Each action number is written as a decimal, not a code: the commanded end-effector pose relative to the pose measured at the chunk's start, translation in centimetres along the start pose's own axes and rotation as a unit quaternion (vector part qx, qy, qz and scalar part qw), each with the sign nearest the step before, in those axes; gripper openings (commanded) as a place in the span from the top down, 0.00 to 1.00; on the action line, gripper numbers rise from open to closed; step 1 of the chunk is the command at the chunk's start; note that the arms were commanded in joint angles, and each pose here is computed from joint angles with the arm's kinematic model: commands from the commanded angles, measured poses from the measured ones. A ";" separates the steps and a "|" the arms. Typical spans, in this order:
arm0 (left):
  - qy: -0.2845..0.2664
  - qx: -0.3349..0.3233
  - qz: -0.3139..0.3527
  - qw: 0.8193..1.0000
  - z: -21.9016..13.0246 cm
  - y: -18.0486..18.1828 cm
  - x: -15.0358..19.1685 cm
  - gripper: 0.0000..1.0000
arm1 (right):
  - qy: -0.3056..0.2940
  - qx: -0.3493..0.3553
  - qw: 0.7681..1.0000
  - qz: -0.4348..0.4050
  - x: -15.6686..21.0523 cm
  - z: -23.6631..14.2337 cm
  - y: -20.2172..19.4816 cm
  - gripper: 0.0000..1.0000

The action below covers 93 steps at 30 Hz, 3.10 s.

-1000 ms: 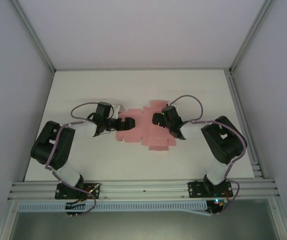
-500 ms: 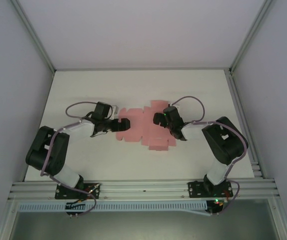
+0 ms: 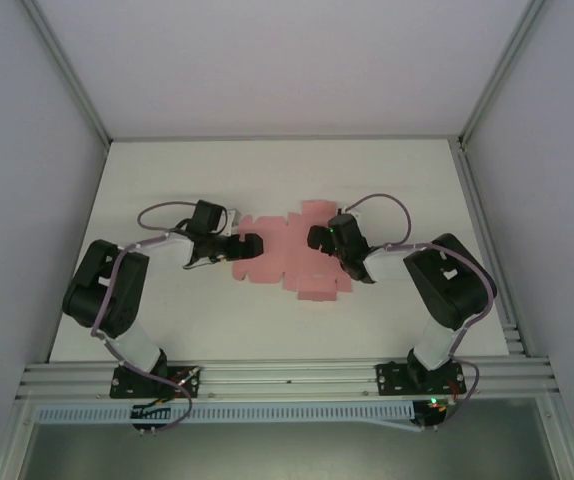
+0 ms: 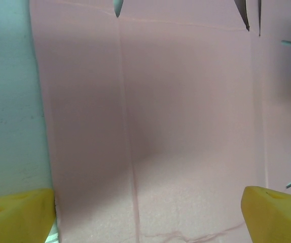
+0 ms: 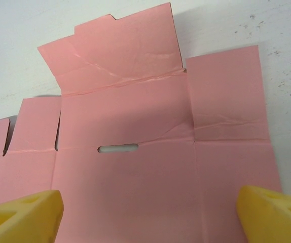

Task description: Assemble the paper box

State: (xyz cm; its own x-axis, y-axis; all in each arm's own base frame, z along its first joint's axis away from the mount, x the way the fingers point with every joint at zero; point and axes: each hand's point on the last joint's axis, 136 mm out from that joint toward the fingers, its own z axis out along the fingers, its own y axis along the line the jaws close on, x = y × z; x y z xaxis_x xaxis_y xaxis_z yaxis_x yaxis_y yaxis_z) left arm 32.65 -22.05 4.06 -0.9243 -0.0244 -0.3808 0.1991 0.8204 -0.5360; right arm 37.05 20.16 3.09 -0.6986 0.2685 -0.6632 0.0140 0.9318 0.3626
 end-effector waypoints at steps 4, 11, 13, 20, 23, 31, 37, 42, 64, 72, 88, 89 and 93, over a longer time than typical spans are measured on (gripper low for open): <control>0.007 0.233 0.059 0.971 0.4 -9.0 0.1 0.07 | 0.152 0.074 0.986 0.013 9.5 -0.2 -5.9 0.11; -0.035 0.331 0.089 0.939 -2.6 -13.2 -2.0 0.09 | 0.140 0.044 0.988 0.038 9.5 -0.1 -5.8 0.11; -0.044 0.343 0.100 0.933 -3.0 -13.9 -2.4 0.09 | 0.133 0.036 0.989 0.044 9.4 -0.2 -5.9 0.11; -0.033 0.232 0.113 0.965 -1.3 -12.2 -3.0 0.23 | 0.122 0.030 0.991 0.043 8.7 -0.7 -6.0 0.11; -0.038 0.140 0.114 0.983 -1.2 -9.6 -3.2 0.41 | 0.116 0.047 0.991 0.038 8.3 -1.1 -6.6 0.11; -0.075 0.100 0.156 0.980 -4.0 -9.8 -4.6 1.00 | 0.062 0.041 0.997 0.007 3.1 -4.6 -5.0 0.07; -0.161 0.178 0.210 0.948 -9.8 -14.8 -6.5 1.00 | -0.013 0.007 1.000 0.013 -2.5 -10.6 -4.0 0.00; -0.235 0.281 0.262 0.893 -17.3 -20.3 -6.7 1.00 | -0.080 -0.093 0.992 0.011 -6.2 -15.8 -2.6 0.00; -0.347 0.361 0.316 0.806 -29.7 -24.8 -4.1 1.00 | -0.189 -0.429 0.880 -0.074 -12.5 -26.7 6.8 0.41; -0.361 0.297 0.281 0.838 -28.3 -22.8 -5.7 1.00 | -0.182 -0.364 0.910 -0.085 -12.6 -25.1 5.3 0.97; -0.296 -0.229 0.025 0.927 -21.3 -0.9 -6.2 0.00 | 0.008 -0.141 0.979 -0.146 -2.4 -14.1 -1.4 1.00; -0.290 -0.234 0.024 0.928 -21.0 -0.6 -6.0 0.00 | 0.010 -0.122 0.979 -0.162 -2.3 -13.7 -1.6 1.00; -0.279 -0.231 0.028 0.932 -20.2 -0.5 -5.8 0.00 | 0.029 -0.034 0.964 -0.262 -2.7 -12.8 -1.9 1.00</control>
State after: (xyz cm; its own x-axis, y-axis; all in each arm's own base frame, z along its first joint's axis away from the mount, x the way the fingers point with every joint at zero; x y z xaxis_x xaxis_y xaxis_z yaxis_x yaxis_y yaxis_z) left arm 31.37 -12.14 21.73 -0.5793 -0.1577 -0.7997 0.0287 0.9766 -0.2134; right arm 28.47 16.35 12.21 -0.6801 -0.0770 -0.7291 -0.4132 0.8617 0.2944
